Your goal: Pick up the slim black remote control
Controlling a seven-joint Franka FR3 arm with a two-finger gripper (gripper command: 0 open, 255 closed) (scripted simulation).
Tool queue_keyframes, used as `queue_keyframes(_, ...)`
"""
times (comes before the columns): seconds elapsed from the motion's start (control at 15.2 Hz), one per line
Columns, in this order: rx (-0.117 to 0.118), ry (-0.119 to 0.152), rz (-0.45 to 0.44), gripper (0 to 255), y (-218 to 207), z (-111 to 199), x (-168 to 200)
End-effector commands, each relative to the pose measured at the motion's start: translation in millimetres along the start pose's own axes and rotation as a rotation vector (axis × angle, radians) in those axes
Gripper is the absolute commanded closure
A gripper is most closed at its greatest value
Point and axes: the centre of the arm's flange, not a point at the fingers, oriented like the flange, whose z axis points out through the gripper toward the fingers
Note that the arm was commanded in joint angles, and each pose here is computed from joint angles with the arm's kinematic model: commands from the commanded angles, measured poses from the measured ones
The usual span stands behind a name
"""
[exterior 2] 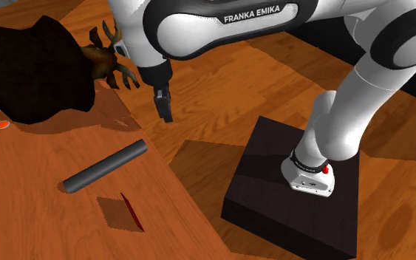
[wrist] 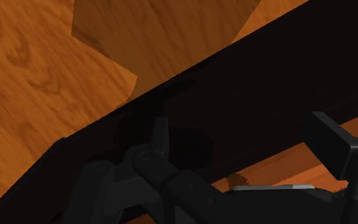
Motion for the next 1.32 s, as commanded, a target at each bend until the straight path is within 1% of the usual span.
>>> queue_keyframes(0.0, 0.005, 0.005, -0.056, 0, -13, -4, 21)
queue_keyframes(0.4, 0.018, 0.02, -0.22, 0, -62, -18, 78)
queue_keyframes(0.79, 0.032, 0.035, -0.385, 0, -119, -34, 126)
queue_keyframes(0.86, 0.033, 0.036, -0.401, 0, -125, -35, 130)
queue_keyframes(1.25, 0.033, 0.036, -0.401, 0, -124, -4, 132)
